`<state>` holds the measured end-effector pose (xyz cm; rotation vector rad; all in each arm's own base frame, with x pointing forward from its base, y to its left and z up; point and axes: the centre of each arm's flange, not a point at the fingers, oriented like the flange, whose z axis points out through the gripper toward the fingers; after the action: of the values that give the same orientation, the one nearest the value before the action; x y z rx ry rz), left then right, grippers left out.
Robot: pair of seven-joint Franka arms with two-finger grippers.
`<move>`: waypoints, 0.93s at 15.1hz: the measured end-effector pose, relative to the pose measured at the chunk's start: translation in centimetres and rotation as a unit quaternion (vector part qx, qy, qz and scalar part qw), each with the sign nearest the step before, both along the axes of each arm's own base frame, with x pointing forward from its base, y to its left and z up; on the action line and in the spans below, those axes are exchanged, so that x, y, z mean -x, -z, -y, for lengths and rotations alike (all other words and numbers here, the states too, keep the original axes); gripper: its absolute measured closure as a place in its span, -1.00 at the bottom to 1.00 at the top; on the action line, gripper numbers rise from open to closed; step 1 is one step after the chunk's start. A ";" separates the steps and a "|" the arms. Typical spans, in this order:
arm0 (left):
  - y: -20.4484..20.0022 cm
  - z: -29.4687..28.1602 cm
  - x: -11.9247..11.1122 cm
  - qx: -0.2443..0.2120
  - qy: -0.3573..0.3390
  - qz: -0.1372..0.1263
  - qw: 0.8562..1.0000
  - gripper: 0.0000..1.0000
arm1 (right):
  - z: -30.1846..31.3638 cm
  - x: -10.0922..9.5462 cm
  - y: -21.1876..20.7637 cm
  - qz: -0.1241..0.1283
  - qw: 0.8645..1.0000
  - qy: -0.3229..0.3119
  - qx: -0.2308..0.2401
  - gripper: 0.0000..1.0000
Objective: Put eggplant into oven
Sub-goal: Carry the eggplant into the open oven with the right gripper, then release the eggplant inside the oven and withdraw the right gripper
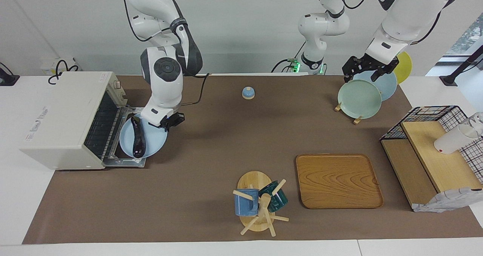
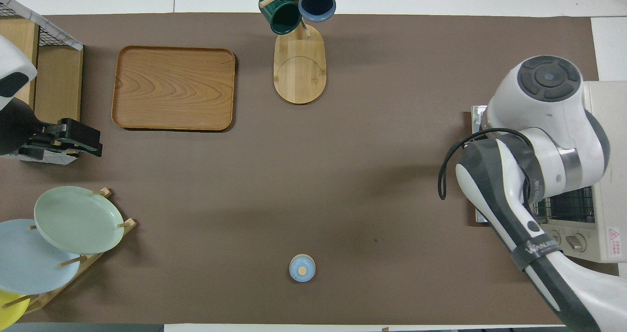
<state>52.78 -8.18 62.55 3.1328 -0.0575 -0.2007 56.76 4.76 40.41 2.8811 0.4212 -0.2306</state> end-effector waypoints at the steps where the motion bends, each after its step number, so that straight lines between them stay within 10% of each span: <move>1: 0.0 0.0 0.0 0.000 0.000 0.000 1.000 -1.00 | 1.3 0.2 0.0 -0.004 1.000 0.000 -0.002 0.95; 14: 0.1 0.0 0.0 0.000 0.000 -0.001 1.000 -1.00 | 9.3 3.7 3.0 0.000 0.999 -0.009 -0.046 0.95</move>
<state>52.77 -8.17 62.46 3.1328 -0.0573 -0.2042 53.03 -4.51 37.41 2.9667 0.4686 -0.2145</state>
